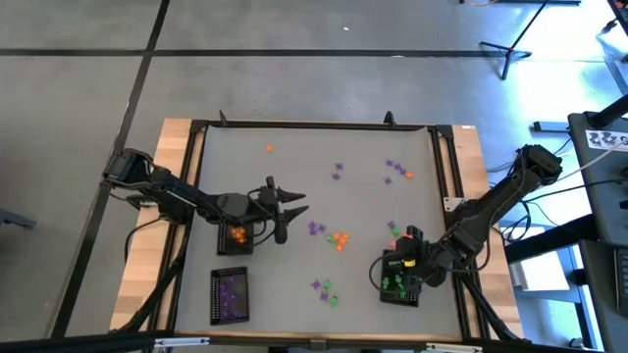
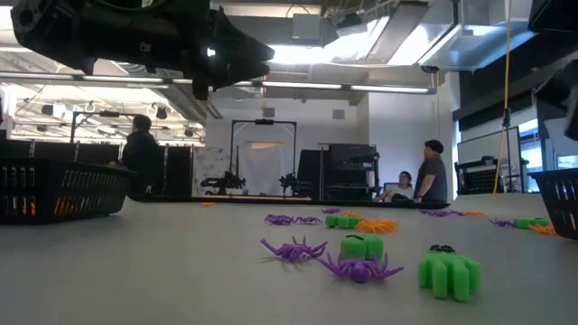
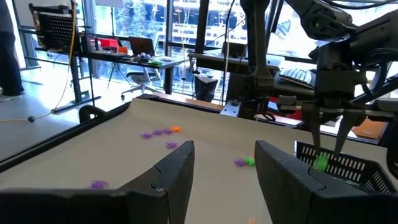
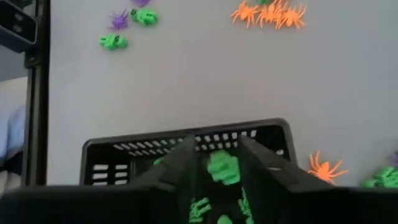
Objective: Sort Halloween decoration
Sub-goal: Put the green skeleton toy into the bottom right black basket, then put the orange spider toy into the top black basket
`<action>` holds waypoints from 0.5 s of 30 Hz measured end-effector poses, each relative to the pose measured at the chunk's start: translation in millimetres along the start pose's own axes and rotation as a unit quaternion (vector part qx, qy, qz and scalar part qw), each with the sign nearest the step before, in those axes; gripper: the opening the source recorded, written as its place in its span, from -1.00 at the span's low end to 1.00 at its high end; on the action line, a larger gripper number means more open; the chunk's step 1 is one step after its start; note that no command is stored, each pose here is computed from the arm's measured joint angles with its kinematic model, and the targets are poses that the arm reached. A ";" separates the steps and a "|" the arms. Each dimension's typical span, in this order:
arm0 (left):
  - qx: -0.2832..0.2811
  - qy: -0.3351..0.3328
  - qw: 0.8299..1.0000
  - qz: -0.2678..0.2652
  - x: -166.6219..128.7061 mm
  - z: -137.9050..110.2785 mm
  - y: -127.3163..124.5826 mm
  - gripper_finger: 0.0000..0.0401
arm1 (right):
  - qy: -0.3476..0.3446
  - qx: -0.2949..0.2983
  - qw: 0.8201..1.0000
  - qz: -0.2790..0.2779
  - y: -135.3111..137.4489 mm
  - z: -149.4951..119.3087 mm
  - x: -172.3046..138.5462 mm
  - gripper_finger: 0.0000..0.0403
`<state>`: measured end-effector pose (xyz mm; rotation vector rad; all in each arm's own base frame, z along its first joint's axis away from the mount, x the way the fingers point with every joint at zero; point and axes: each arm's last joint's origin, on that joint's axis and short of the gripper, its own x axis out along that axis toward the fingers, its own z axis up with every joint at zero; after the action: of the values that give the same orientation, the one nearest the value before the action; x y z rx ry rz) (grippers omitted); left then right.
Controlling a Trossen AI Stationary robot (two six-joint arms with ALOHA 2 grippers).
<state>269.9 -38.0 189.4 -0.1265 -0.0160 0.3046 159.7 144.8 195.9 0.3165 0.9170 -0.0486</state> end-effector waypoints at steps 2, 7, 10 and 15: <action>0.001 0.002 1.000 0.000 0.0 -0.5 0.1 -0.20 | -0.012 -0.003 1.000 -0.010 -0.6 0.6 0.1 -0.26; 0.003 0.005 1.000 0.001 0.0 -1.1 0.1 -0.20 | -0.046 -0.032 0.998 -0.038 -2.5 3.3 0.3 -0.02; 0.003 0.004 1.000 0.008 0.5 -0.9 1.6 -0.20 | -0.085 -0.036 0.992 -0.080 -10.0 12.9 3.0 0.03; -0.056 0.016 0.996 0.065 10.2 0.5 25.6 -0.21 | -0.091 -0.029 0.987 -0.131 -33.2 36.2 11.9 0.04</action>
<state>272.0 -10.6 186.5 -0.2446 0.0077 0.4308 189.1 103.8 198.8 0.1343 0.7713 -0.2878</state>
